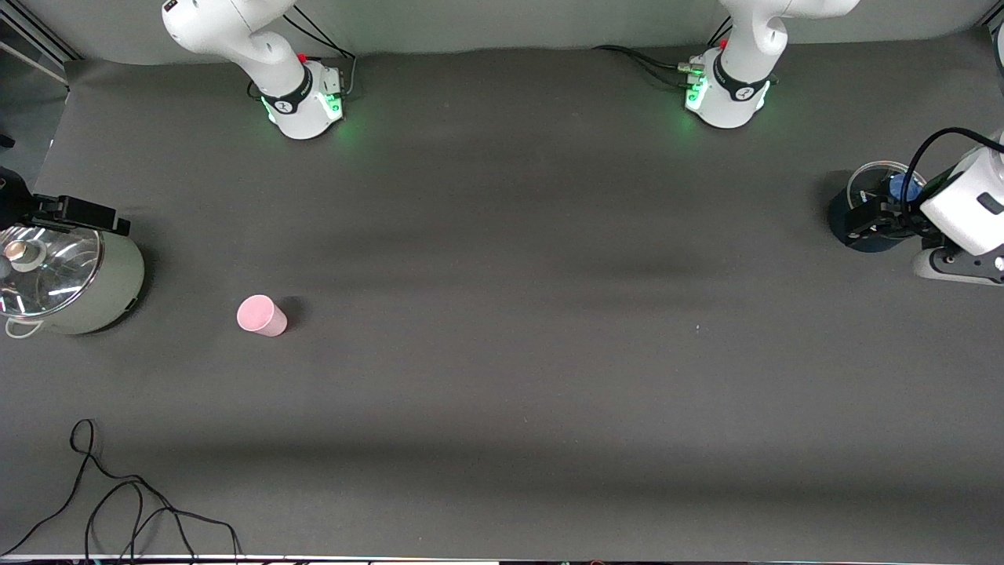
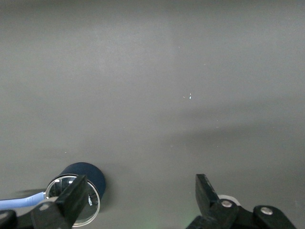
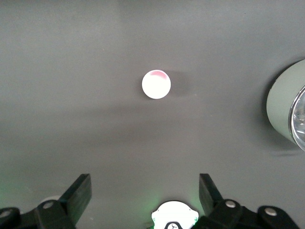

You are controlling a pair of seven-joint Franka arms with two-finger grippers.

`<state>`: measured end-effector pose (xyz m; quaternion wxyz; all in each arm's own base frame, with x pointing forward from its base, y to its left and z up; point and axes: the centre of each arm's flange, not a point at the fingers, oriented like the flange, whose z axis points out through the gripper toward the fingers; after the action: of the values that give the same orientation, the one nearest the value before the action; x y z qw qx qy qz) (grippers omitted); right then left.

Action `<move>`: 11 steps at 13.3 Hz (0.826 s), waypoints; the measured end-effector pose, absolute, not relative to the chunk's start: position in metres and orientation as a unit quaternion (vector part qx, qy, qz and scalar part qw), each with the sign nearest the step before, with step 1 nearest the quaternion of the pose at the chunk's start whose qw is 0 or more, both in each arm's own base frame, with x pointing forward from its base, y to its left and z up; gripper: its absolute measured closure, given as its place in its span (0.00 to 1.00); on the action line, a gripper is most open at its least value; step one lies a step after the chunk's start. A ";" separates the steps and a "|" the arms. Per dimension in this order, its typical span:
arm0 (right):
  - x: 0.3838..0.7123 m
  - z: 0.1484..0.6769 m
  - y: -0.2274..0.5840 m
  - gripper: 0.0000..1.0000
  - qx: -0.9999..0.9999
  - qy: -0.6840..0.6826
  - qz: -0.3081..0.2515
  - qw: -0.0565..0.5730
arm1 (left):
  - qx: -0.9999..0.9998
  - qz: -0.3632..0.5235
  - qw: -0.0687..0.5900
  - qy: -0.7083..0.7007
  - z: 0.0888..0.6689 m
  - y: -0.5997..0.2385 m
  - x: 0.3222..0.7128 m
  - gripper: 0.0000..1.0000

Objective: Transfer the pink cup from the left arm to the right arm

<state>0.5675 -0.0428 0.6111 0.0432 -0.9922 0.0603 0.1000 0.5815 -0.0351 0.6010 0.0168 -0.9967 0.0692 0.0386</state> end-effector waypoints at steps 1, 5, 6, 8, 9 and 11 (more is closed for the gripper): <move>0.569 0.609 -0.043 0.00 -0.992 0.059 0.102 0.046 | -0.997 0.038 0.011 0.069 0.601 -0.036 0.581 0.00; 0.569 0.606 -0.049 0.00 -0.993 0.043 0.108 0.038 | -0.997 0.038 -0.009 0.070 0.601 -0.041 0.581 0.00; 0.566 0.610 -0.046 0.00 -0.993 0.036 0.106 0.036 | -0.997 0.038 -0.009 0.070 0.601 -0.041 0.581 0.00; 0.557 0.613 -0.040 0.00 -0.994 0.024 0.100 0.031 | -0.997 0.038 -0.009 0.070 0.601 -0.041 0.581 0.00; 0.551 0.613 -0.039 0.00 -0.996 0.021 0.086 0.031 | -0.997 0.037 -0.008 0.070 0.602 -0.040 0.581 0.00; 0.537 0.607 -0.041 0.00 -0.998 0.021 0.047 0.036 | -0.997 0.035 0.001 0.069 0.605 -0.038 0.580 0.00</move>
<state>0.5365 -0.0408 0.6068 0.0357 -0.9980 0.0207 0.0471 0.5795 -0.0376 0.6050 0.0008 -0.9970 0.0689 0.0349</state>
